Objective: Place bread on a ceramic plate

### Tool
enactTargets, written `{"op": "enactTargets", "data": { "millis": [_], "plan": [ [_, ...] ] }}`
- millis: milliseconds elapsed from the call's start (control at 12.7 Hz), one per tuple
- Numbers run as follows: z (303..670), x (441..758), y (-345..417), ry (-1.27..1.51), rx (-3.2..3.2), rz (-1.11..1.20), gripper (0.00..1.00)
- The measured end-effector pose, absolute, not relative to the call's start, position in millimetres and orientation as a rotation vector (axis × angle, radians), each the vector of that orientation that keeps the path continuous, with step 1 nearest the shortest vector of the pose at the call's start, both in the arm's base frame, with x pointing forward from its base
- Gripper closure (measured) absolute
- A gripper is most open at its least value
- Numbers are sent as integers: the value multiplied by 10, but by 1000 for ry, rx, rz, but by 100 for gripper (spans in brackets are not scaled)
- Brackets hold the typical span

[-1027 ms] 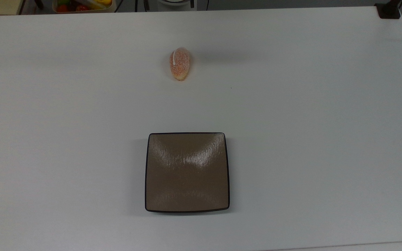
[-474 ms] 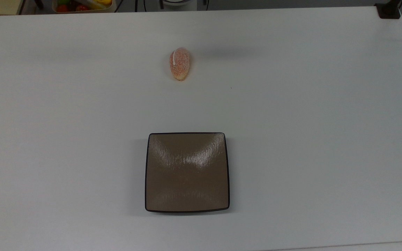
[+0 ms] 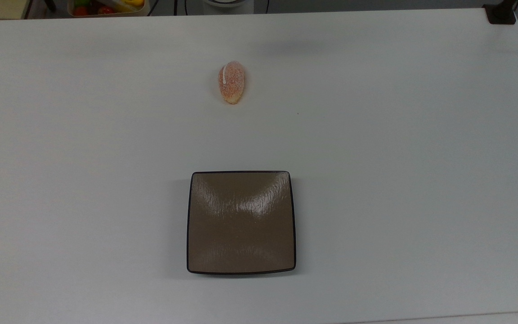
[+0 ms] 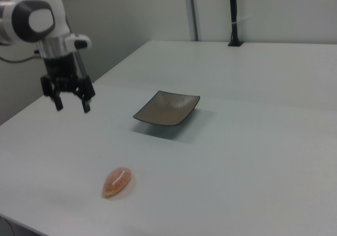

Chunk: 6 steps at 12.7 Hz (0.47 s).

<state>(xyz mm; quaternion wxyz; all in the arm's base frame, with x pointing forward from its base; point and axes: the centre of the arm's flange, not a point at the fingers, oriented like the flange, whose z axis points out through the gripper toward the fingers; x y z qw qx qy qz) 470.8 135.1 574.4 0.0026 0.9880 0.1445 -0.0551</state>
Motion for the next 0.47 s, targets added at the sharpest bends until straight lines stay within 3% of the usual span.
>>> {"op": "enactTargets", "data": {
  "millis": [474],
  "plan": [
    [4789, 4457, 1265, 447, 3027, -468, 0]
  ]
}}
